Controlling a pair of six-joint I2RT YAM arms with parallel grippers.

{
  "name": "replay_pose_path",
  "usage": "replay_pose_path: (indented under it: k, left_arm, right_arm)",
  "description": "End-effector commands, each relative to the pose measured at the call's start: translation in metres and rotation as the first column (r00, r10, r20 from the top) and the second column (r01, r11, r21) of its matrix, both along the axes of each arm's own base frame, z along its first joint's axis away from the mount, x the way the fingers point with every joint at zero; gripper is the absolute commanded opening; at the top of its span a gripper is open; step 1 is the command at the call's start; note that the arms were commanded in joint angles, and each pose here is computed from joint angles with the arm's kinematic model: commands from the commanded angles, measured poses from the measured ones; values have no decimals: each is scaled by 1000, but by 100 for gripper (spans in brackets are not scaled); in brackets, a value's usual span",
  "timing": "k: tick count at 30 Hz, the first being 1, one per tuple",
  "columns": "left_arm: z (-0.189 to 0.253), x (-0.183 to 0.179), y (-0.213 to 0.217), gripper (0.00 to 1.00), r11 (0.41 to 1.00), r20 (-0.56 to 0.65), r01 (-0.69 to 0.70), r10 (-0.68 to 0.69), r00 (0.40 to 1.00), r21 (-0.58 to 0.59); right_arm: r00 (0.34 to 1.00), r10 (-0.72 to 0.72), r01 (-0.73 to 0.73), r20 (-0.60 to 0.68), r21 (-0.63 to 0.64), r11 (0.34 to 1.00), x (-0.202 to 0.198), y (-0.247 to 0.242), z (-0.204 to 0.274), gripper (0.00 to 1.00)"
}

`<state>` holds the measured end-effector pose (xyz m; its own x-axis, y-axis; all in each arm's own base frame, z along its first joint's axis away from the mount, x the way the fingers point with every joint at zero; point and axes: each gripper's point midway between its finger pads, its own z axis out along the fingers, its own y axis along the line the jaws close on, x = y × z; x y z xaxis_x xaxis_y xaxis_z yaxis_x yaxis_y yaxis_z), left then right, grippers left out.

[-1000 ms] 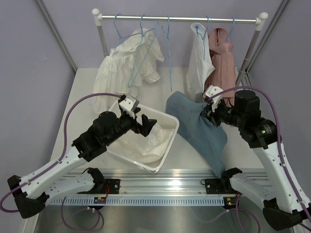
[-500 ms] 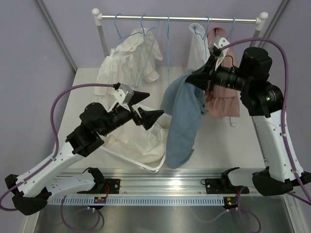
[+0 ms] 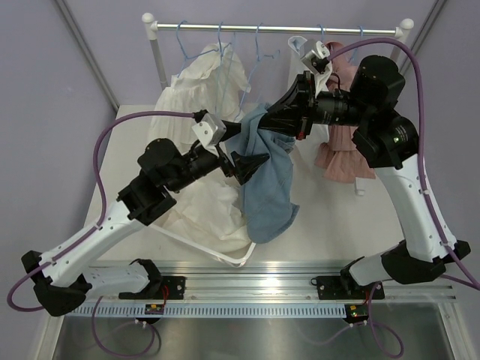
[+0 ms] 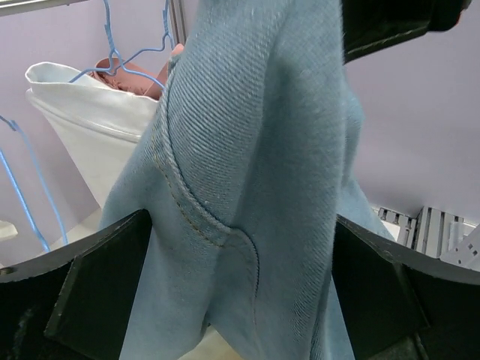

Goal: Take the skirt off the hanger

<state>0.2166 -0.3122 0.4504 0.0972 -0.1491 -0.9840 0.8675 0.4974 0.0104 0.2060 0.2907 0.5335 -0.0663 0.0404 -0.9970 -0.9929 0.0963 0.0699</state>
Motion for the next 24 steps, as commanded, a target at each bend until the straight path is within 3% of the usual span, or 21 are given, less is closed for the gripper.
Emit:
replay_pose_path:
  k: [1, 4, 6, 7, 8, 13, 16, 17, 18, 20, 21, 24]
  left_arm:
    - [34, 1, 1, 99, 999, 102, -2, 6, 995, -44]
    - [36, 4, -1, 97, 999, 102, -6, 11, 995, -46]
    - [40, 3, -1, 86, 999, 112, -2, 8, 994, -54]
    - [43, 2, 1, 79, 998, 118, 0, 7, 993, -58]
    - [46, -1, 1, 60, 998, 124, 6, 2, 992, -63]
    - [58, -8, 19, 2, 994, 157, -24, 40, 987, -103]
    - [54, -7, 35, 0, 993, 155, -86, 98, 983, -84]
    - [60, -10, 47, 0, 989, 163, -115, 130, 978, -96]
    - [54, -10, 53, 0, 988, 150, -138, 146, 978, -66]
    - [61, -15, 74, 0, 980, 167, -186, 194, 967, -64]
    - [56, -14, 84, 0, 973, 153, -226, 229, 961, -37]
    - [50, -15, 112, 0, 948, 140, -319, 315, 939, 5]
  right_arm:
    - [983, 135, -151, 121, 127, 980, -43, -4, 58, 0]
    - [975, 187, -204, 118, 147, 968, -52, -2, 66, 0]
    - [973, 203, -218, 106, 155, 964, -52, 1, 68, 0]
    - [972, 213, -226, 99, 161, 961, -52, 2, 69, 0]
    - [972, 219, -231, 87, 160, 960, -50, 5, 67, 0]
    - [969, 245, -249, 45, 160, 955, -41, 13, 60, 0]
    - [971, 234, -237, 42, 143, 961, -35, 16, 53, 6]
    - [975, 218, -223, 45, 137, 965, -32, 17, 51, 12]
    - [977, 207, -212, 51, 131, 968, -31, 16, 50, 26]
    - [986, 153, -159, 69, 98, 982, -21, 16, 39, 44]
    - [988, 126, -132, 87, 68, 989, -16, 15, 30, 65]
    - [988, 67, -71, 139, 22, 997, -7, 8, 17, 84]
